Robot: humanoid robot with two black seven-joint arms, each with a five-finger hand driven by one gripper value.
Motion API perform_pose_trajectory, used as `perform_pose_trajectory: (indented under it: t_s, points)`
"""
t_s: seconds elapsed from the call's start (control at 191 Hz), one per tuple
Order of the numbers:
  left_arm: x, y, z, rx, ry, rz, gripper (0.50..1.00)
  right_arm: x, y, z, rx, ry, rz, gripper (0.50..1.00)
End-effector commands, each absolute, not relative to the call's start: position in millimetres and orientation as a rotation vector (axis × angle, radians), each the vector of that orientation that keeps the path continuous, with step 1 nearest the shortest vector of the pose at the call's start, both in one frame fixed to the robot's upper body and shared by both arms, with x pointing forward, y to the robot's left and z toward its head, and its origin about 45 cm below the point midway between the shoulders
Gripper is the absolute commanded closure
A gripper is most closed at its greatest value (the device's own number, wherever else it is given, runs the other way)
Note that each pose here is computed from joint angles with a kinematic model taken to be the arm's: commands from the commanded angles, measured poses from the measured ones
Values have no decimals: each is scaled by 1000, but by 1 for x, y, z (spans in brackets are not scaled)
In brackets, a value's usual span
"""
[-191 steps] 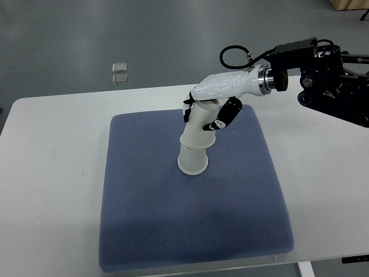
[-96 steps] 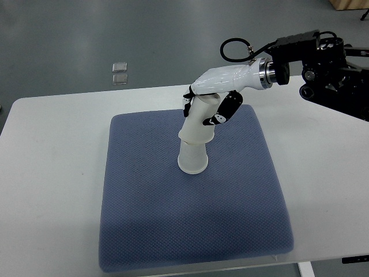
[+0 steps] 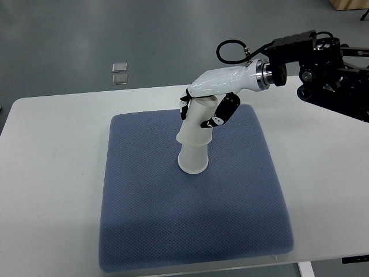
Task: Stack paper cups
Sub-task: 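Lower the held cup onto the upside-down cup on the pad, then open the right hand fingers, releasing the cup on the stack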
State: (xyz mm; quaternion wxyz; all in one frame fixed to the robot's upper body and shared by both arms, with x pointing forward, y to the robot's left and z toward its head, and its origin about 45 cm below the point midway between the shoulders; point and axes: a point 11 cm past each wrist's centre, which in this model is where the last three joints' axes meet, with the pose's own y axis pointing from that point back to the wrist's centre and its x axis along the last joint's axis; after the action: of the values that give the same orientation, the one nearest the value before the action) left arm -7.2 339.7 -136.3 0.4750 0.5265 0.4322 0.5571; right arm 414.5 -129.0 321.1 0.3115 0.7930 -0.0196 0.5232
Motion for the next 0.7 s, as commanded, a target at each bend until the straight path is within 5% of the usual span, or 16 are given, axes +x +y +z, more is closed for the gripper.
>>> perform_pose_trajectory:
  t_s: [0.0, 0.382, 0.518, 0.695]
  points:
    - [-7, 340, -136, 1287, 1057, 1362, 500, 415, -129, 315, 2092, -53, 1374, 906]
    - [-7, 340, -136, 1287, 1057, 1362, 500, 419, -134, 301, 2086, -71, 1342, 897]
    - [-7, 340, -136, 1287, 1057, 1362, 500, 418, -132, 299, 2103, -75, 1330, 744]
    - [-7, 340, -136, 1287, 1057, 1362, 500, 417, -133, 297, 2110, -79, 1323, 636]
